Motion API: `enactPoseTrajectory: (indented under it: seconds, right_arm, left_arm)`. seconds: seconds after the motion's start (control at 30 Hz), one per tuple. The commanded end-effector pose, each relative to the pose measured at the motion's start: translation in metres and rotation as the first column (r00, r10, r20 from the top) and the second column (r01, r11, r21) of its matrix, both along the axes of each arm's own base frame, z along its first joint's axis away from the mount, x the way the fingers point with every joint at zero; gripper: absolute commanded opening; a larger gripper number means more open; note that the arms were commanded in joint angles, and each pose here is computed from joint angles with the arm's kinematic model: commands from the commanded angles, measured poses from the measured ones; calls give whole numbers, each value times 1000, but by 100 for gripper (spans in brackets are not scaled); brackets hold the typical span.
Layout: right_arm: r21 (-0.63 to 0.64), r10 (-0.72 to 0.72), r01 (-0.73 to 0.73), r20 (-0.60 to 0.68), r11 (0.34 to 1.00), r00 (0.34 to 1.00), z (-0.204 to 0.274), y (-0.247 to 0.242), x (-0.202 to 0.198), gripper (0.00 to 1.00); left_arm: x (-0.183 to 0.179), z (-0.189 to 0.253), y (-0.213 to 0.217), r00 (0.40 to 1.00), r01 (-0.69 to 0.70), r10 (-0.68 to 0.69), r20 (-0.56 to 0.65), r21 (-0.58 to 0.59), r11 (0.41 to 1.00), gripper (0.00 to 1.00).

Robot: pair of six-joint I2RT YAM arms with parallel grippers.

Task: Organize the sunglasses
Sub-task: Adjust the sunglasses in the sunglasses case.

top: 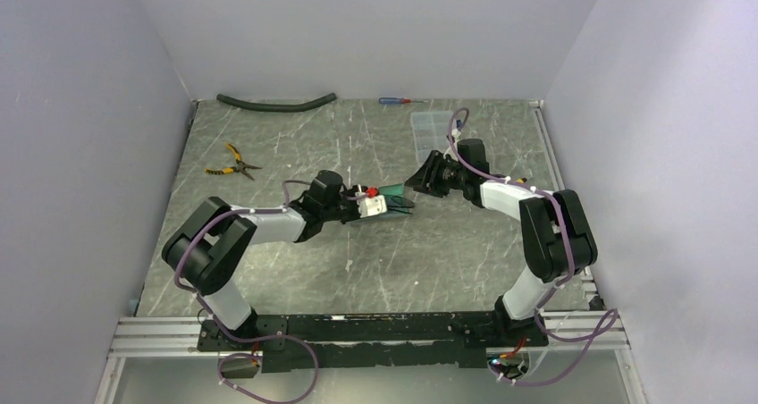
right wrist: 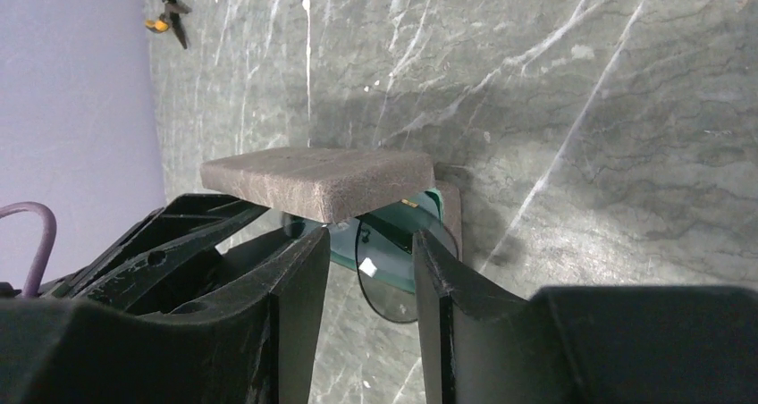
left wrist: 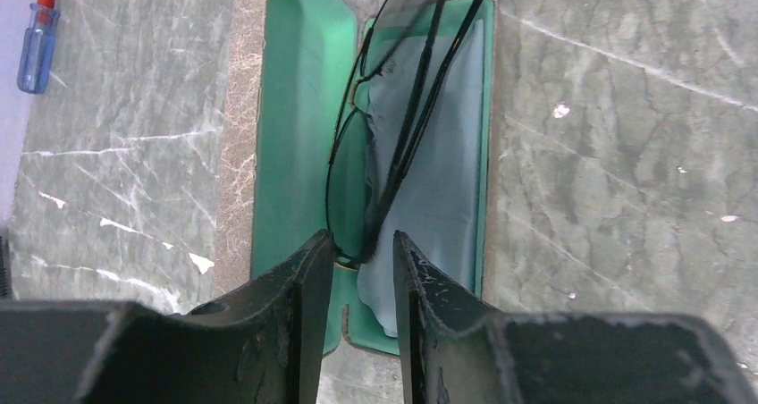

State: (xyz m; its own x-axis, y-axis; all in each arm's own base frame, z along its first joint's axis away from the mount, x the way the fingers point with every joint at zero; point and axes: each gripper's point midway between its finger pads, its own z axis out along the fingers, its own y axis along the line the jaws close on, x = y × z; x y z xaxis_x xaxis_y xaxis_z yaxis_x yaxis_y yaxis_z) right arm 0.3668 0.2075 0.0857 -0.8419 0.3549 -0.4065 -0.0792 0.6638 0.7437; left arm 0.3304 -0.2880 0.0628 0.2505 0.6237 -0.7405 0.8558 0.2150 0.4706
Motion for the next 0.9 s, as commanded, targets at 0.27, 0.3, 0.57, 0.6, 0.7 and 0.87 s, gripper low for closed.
enactPoseTrajectory:
  seconds: [0.27, 0.3, 0.57, 0.6, 0.7, 0.87]
  right_arm:
    - [-28, 38, -39, -13, 999, 999, -10, 0, -5, 43]
    - [-38, 41, -42, -21, 998, 999, -13, -2, -8, 44]
    - [72, 78, -69, -120, 995, 990, -25, 10, -29, 51]
    - [73, 78, -69, -127, 995, 989, -26, 10, -30, 50]
    - [49, 68, -62, -143, 997, 987, -32, 7, -32, 49]
    - [33, 73, -68, -159, 997, 985, -37, 5, -35, 49]
  left_arm:
    - [7, 16, -17, 987, 72, -70, 143, -9, 997, 36]
    - [4, 15, -17, 987, 84, -83, 138, -3, 996, 36]
    - [-8, 5, -19, 988, 125, -124, 88, -1, 992, 32]
    - [-8, 5, -19, 988, 127, -126, 89, -1, 992, 31]
    - [-10, 4, -20, 983, 153, -153, 103, 9, 988, 28]
    - [-17, -6, -21, 974, 198, -200, 106, 35, 980, 21]
